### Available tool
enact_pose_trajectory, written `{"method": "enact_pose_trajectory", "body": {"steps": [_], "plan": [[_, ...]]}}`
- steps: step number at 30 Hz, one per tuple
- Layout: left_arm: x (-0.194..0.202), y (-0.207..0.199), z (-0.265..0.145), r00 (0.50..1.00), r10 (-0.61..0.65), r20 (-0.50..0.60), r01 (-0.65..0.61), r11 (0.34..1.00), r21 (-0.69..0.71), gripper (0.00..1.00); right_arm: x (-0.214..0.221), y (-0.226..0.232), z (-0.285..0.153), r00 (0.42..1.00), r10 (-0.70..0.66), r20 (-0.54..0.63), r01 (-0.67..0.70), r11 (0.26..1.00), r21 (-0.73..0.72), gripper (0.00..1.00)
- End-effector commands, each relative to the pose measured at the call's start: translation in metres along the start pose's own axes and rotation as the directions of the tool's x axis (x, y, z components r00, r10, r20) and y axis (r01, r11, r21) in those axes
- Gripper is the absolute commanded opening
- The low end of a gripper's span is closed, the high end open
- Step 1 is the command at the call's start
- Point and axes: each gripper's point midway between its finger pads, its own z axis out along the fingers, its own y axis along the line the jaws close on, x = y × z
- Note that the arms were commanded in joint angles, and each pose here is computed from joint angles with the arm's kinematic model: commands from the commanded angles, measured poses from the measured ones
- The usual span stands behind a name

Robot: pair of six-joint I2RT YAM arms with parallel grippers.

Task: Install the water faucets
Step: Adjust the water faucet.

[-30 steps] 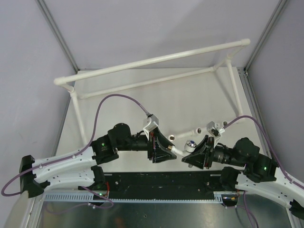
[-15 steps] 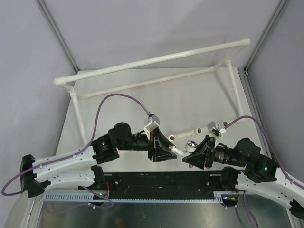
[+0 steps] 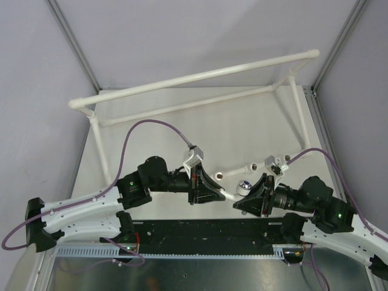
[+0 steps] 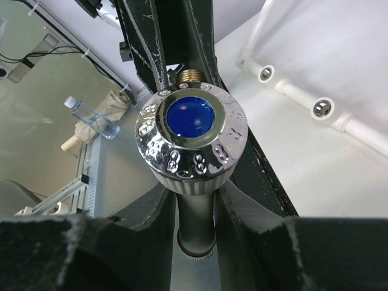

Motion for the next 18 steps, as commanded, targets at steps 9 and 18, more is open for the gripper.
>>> {"method": "enact_pose_trajectory", "body": {"steps": [9, 18], "plan": [[-0.024, -0.022, -0.001, 0.998, -0.008, 0.060, 0.004, 0.998, 0.061, 0.00, -0.043, 0.013, -0.007, 0.984, 0.005, 0.181, -0.002, 1.000, -0.016, 0.52], [-0.043, -0.028, -0.012, 0.988, -0.020, 0.150, 0.013, 0.999, 0.048, 0.00, -0.045, 0.016, -0.002, 0.973, 0.084, 0.217, -0.073, 0.996, -0.060, 0.71]]}}
